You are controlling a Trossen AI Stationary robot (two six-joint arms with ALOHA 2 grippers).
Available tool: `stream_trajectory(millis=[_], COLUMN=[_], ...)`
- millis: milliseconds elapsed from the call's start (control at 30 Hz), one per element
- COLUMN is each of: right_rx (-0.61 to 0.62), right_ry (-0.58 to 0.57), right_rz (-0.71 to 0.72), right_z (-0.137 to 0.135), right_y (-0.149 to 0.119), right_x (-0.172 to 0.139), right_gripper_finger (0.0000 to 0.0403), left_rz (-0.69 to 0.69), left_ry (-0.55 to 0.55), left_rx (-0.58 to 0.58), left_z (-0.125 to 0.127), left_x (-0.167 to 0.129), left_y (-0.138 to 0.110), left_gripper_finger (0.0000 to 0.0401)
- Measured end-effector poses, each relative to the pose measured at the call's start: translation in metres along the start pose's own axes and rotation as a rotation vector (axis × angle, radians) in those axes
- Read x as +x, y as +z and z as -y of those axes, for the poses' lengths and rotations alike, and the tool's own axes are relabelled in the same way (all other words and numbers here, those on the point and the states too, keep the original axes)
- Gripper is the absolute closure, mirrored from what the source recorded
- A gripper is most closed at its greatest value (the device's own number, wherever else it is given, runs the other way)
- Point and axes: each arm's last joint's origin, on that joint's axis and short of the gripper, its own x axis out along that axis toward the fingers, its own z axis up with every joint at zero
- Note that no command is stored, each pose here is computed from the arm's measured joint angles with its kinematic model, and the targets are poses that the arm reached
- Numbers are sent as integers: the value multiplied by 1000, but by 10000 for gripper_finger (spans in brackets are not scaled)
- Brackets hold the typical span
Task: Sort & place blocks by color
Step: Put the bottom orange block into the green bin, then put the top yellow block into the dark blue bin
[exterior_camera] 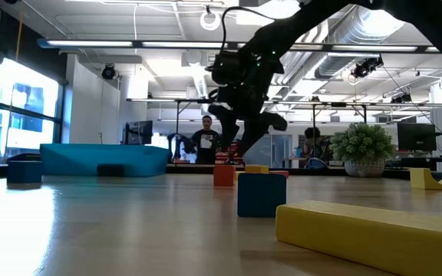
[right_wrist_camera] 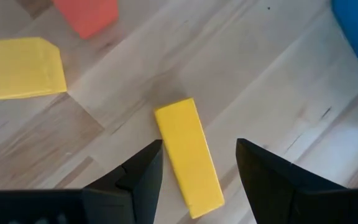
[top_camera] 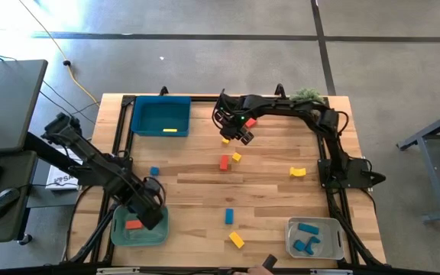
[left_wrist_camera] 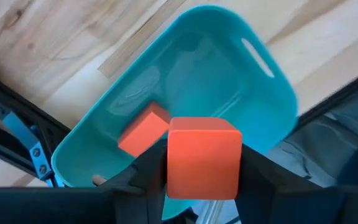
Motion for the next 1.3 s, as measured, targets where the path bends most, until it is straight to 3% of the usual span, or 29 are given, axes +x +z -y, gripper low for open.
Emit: stream_trajectory(millis=[200, 600, 833, 1300], right_rx=[14, 36, 49, 38], right_ry=[16, 19, 54, 27], right_rz=[-5, 33, 28, -19], right_z=[1, 4, 2, 4], right_y=[-6, -16, -21, -22], right_x=[8, 6, 24, 31], right_gripper_finger=[212, 212, 212, 212], left_rz=[-55, -72, -120, -36], left_ry=[61, 1, -17, -122], left_rx=[-7, 9, -2, 35], left_z=[9, 19, 18, 4], left_x=[16, 22, 17, -9], left_y=[-1, -2, -1, 3], left_gripper_finger=[249, 175, 172, 172])
